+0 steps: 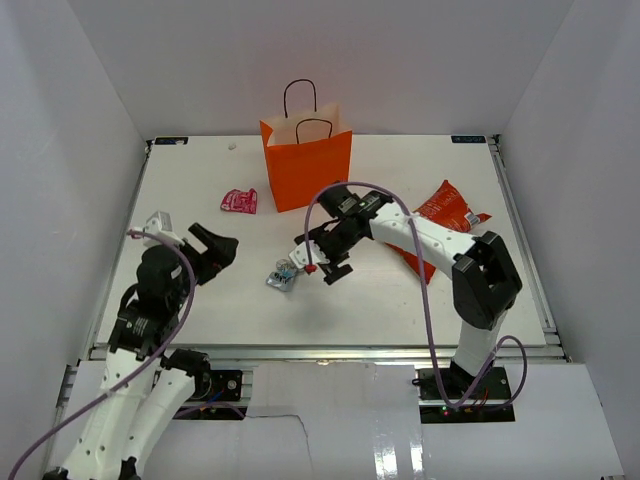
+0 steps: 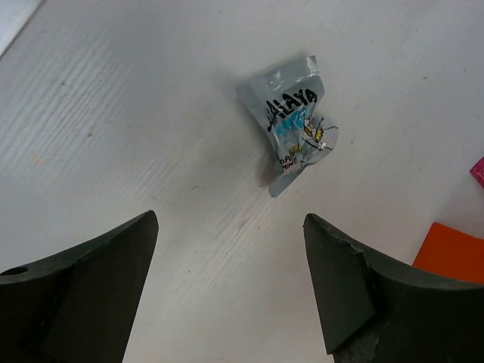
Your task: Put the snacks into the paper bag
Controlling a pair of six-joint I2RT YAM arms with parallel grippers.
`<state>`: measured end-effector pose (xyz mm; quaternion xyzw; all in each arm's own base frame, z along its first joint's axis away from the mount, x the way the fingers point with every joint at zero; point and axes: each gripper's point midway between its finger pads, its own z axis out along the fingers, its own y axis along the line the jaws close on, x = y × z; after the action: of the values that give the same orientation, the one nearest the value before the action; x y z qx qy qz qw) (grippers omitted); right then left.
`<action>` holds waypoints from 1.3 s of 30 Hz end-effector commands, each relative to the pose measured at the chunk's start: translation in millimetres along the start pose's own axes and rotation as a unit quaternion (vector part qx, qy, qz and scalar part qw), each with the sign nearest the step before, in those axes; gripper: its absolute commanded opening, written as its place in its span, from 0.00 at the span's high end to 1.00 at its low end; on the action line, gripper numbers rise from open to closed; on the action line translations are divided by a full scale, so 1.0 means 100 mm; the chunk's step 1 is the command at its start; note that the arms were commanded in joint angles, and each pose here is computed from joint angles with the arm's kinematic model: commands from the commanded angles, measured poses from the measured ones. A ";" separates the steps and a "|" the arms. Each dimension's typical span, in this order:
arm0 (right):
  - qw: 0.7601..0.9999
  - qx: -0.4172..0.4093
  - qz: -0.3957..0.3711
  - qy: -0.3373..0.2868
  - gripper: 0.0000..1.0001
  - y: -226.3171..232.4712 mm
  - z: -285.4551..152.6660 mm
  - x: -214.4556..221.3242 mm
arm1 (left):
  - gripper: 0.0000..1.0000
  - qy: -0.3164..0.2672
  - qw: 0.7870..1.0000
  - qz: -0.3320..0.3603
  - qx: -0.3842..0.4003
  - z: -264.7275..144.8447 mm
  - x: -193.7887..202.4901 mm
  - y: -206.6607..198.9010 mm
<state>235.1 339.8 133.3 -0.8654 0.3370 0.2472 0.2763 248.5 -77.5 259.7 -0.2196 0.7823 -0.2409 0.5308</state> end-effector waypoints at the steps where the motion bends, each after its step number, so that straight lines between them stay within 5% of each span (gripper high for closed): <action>1: 0.998 0.023 -0.029 0.044 0.16 -0.31 0.21 0.01 | 0.02 0.011 0.997 -0.068 -0.035 -0.32 0.25 0.30; 17: 0.996 0.026 -0.027 0.087 0.30 -0.49 1.05 0.16 | 0.02 0.013 0.988 -0.140 -0.069 -0.75 0.53 0.65; 33: 0.994 0.029 -0.010 0.108 0.70 -0.45 1.14 0.34 | 0.02 0.028 0.983 -0.161 -0.078 -0.71 0.61 0.67; 39: 0.996 0.051 0.037 0.057 0.89 -0.49 0.94 0.12 | 0.02 0.032 0.982 -0.167 -0.080 -0.70 0.64 0.68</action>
<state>260.2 422.1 42.6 -0.8749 0.3787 0.1511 0.2614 155.0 -51.6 200.0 -0.3725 0.7652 -0.2719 0.4492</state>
